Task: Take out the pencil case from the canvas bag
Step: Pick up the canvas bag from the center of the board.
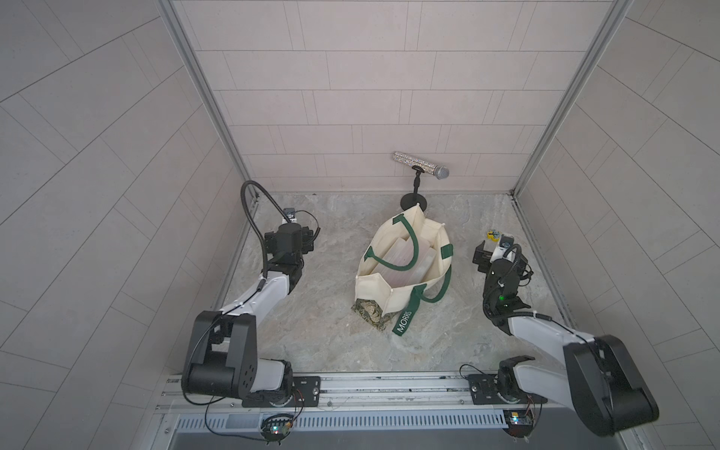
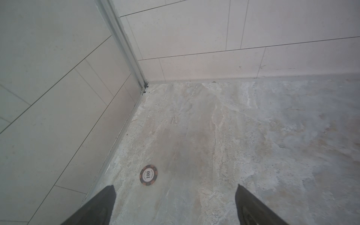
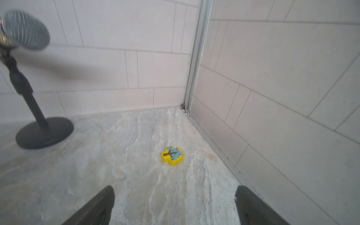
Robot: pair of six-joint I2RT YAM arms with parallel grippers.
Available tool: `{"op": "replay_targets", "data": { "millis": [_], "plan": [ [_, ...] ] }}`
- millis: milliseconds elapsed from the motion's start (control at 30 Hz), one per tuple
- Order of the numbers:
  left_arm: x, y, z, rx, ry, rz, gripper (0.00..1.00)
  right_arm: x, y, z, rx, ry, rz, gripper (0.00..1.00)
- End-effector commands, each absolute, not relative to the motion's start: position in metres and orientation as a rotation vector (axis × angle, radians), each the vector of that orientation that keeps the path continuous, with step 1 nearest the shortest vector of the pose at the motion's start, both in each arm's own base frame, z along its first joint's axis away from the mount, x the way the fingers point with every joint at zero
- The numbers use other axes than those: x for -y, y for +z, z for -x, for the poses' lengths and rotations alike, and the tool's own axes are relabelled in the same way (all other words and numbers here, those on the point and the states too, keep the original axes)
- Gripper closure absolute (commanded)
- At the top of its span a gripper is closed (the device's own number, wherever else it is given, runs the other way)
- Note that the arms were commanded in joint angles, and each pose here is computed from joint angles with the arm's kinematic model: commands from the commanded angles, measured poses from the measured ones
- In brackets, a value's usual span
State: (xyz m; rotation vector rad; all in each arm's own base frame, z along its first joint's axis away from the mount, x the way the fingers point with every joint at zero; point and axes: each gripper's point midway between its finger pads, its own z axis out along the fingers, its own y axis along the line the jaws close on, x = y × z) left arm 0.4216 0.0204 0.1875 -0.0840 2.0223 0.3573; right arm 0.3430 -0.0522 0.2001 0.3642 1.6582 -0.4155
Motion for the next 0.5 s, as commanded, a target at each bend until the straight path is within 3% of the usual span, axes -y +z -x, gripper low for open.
{"op": "replay_targets", "data": {
  "millis": [0, 300, 467],
  "plan": [
    [-0.002, 0.207, -0.412, -2.170, 0.270, -0.044, 0.00, 0.063, 0.181, -0.315, -1.846, -0.482, -0.424, 0.00],
    [0.074, 0.276, -0.385, -2.337, -0.156, -0.410, 0.00, 0.046, 0.192, -0.278, -1.994, -0.256, -0.504, 0.00],
    [0.119, 0.292, -0.350, -2.329, -0.086, -0.804, 0.00, 0.028, 0.176, -0.274, -2.200, -0.180, -0.493, 0.00]
  ]
}}
